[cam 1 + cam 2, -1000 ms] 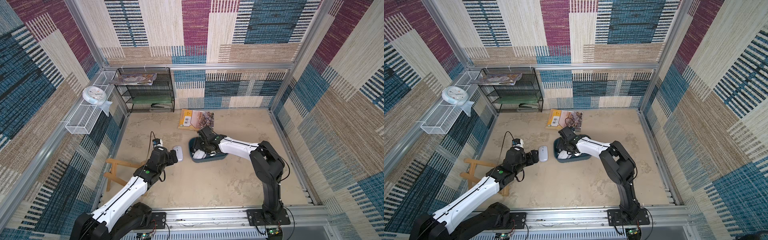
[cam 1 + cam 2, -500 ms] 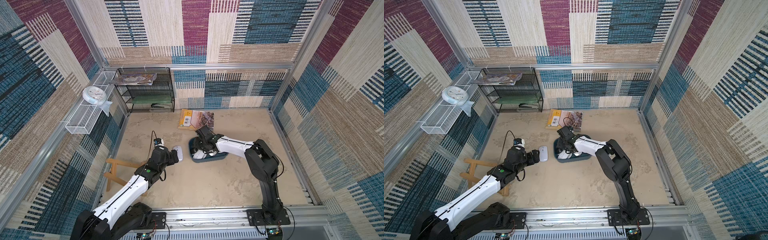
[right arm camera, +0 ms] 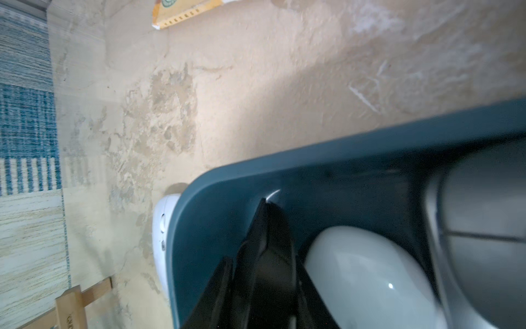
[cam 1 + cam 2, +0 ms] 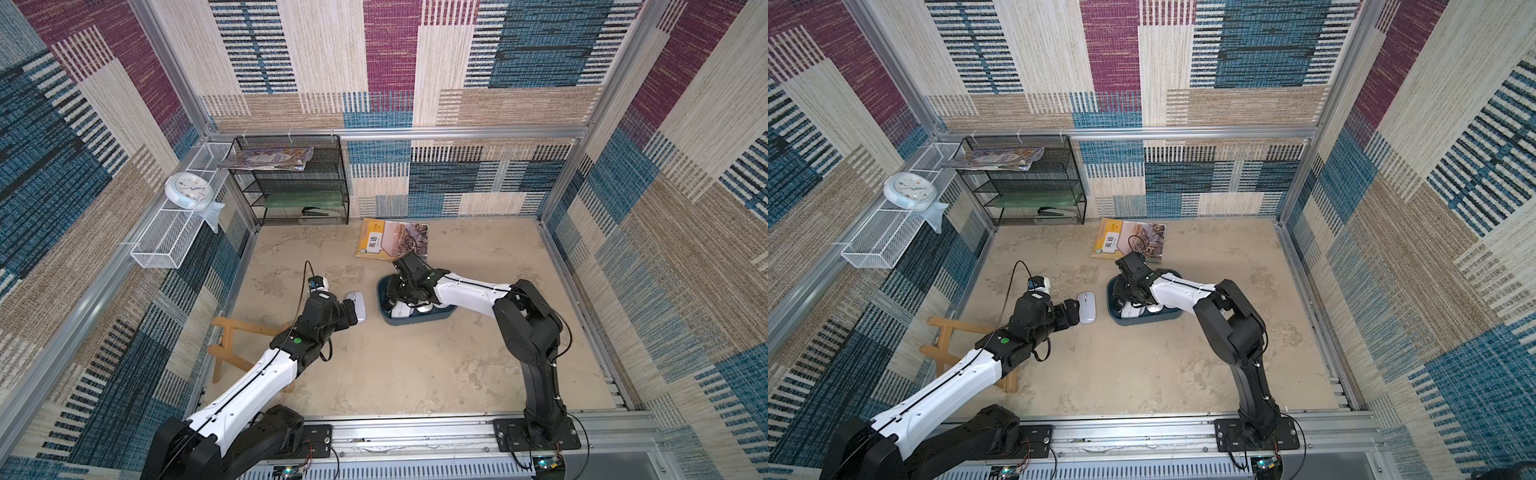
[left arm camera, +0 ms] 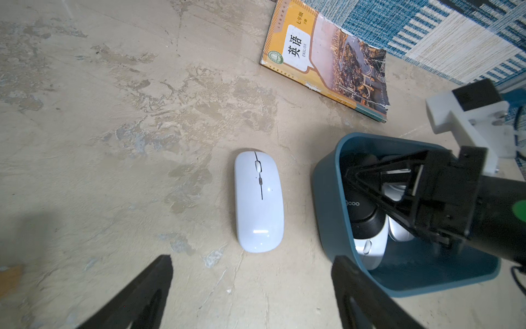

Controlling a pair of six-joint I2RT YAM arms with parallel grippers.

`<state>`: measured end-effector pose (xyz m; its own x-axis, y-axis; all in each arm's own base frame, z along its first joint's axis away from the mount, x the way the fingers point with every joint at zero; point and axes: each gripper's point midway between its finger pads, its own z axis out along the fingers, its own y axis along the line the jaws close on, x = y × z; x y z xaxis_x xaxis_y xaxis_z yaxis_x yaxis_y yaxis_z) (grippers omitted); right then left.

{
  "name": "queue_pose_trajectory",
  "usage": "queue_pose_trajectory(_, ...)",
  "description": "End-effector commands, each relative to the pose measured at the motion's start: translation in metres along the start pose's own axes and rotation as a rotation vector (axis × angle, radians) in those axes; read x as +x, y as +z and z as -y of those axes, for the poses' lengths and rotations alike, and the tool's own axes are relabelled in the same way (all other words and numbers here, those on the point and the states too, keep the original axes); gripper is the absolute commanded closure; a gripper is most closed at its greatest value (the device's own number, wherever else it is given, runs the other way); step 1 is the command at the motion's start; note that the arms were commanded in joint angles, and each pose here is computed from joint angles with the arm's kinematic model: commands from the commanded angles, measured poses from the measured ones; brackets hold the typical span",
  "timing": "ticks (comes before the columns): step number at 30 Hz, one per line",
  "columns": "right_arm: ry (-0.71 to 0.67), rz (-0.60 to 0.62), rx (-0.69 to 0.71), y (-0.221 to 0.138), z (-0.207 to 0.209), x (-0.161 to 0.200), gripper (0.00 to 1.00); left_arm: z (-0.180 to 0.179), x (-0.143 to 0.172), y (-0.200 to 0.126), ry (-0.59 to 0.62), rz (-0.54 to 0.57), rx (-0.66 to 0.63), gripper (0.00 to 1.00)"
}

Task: Take out the mouse from the storage box
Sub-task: Pick up the mouse from the storage box.

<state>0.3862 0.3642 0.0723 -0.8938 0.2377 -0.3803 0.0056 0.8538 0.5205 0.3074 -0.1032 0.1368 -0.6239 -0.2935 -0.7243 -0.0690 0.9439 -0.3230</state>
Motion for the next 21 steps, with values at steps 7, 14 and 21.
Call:
queue_pose_trajectory(7, -0.022, 0.061, -0.119, -0.035, -0.02, -0.01, 0.72, -0.001, -0.007, -0.004, 0.006, 0.032, -0.004, 0.08)
queue_pose_trajectory(14, -0.036, 0.058, -0.205, -0.064, -0.023, 0.003, 0.75, -0.007, -0.012, -0.015, -0.012, 0.084, -0.014, 0.08)
queue_pose_trajectory(21, -0.008, 0.04, -0.259, -0.095, -0.012, 0.036, 0.75, -0.025, -0.018, -0.028, -0.042, 0.152, -0.079, 0.08)
